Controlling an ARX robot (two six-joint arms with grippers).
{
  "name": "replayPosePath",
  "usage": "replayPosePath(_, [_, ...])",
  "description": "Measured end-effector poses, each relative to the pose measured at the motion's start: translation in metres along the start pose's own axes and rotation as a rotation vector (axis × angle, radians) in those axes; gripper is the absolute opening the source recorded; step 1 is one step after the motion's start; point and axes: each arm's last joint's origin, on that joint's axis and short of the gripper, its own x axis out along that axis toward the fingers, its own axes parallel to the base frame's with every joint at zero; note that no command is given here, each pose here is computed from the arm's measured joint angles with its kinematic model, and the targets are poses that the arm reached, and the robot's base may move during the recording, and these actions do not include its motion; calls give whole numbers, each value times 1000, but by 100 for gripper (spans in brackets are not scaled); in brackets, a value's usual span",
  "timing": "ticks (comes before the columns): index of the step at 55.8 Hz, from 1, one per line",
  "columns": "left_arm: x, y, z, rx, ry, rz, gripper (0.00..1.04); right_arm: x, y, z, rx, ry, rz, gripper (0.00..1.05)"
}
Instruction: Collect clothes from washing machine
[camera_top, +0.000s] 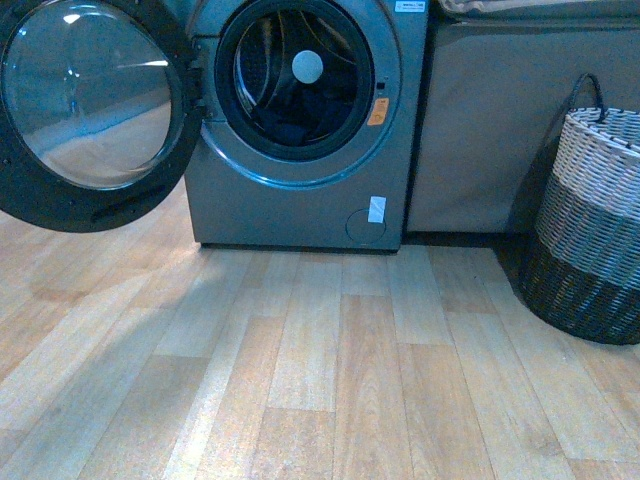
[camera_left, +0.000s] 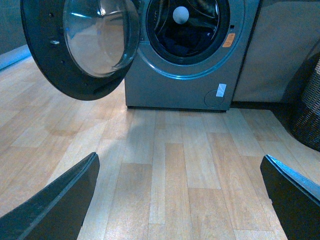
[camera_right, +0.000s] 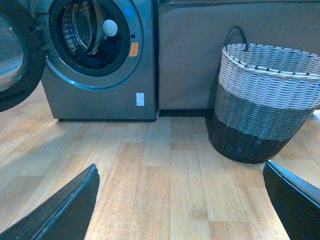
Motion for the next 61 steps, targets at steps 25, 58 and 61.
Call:
replayPosePath(25, [0, 0, 0, 0, -1, 0, 98, 0, 0, 0, 0, 0, 0, 97])
replayPosePath(58, [0, 0, 0, 0, 0, 0, 98, 0, 0, 0, 0, 0, -1, 97])
replayPosePath(61, [0, 0, 0, 0, 2, 2, 98, 0, 0, 0, 0, 0, 2, 97])
